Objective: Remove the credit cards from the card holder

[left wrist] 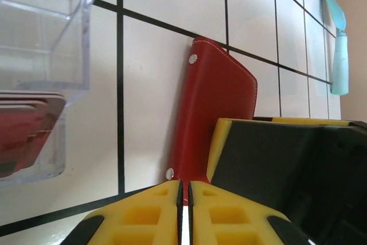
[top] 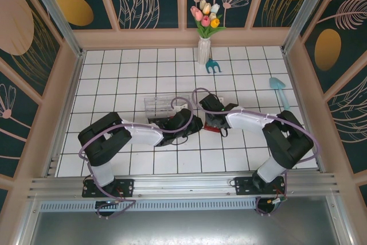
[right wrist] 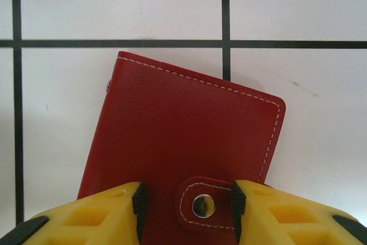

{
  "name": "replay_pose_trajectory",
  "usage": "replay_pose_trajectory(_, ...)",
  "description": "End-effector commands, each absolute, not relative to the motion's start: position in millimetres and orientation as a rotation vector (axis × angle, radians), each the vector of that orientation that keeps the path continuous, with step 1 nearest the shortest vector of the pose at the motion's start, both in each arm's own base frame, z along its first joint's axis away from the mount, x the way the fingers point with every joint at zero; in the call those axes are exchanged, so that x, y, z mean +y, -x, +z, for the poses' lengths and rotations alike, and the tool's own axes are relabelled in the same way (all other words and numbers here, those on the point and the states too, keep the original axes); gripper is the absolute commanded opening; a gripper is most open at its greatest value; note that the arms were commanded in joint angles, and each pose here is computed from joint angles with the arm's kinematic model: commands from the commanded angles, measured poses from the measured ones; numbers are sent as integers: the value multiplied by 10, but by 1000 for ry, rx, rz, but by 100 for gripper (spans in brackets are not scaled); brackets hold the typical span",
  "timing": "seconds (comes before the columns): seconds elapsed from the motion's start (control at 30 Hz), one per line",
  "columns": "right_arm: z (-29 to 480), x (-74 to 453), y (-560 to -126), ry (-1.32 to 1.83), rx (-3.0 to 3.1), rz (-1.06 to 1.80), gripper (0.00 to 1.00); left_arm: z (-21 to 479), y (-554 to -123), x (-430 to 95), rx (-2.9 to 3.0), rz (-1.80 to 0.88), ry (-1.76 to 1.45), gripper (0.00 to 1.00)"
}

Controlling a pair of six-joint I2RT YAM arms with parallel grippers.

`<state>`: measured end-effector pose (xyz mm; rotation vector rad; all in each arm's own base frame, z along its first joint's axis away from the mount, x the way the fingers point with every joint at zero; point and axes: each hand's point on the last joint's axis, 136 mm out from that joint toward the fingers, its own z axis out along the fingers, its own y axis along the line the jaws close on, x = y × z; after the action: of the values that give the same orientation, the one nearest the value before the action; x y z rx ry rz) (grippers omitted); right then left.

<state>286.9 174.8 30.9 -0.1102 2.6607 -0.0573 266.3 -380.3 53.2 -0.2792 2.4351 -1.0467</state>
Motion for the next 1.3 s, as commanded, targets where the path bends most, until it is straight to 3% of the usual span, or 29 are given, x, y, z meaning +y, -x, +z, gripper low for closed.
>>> replay_pose_trajectory(0.0,270,1686,-2813,168,2671,-192,44,573,-2677,-3815,2405,-1061,273,15)
replay_pose_trajectory(0.13,213,1623,-2811,157,2681,-256,39,561,-2671,-3827,2412,-1066,273,15)
replay_pose_trajectory(0.37,211,1588,-2798,134,2679,-256,21,545,-2661,-3839,2416,-1074,272,15)
replay_pose_trajectory(0.7,268,1610,-2813,113,2664,-213,9,543,-2660,-3865,2418,-1087,267,15)
replay_pose_trajectory(0.77,279,1623,-2815,108,2661,-199,0,546,-2652,-3901,2419,-1102,254,14)
replay_pose_trajectory(1.27,283,1732,-2793,55,2689,40,0,479,-2618,-4313,2464,-1222,153,9)
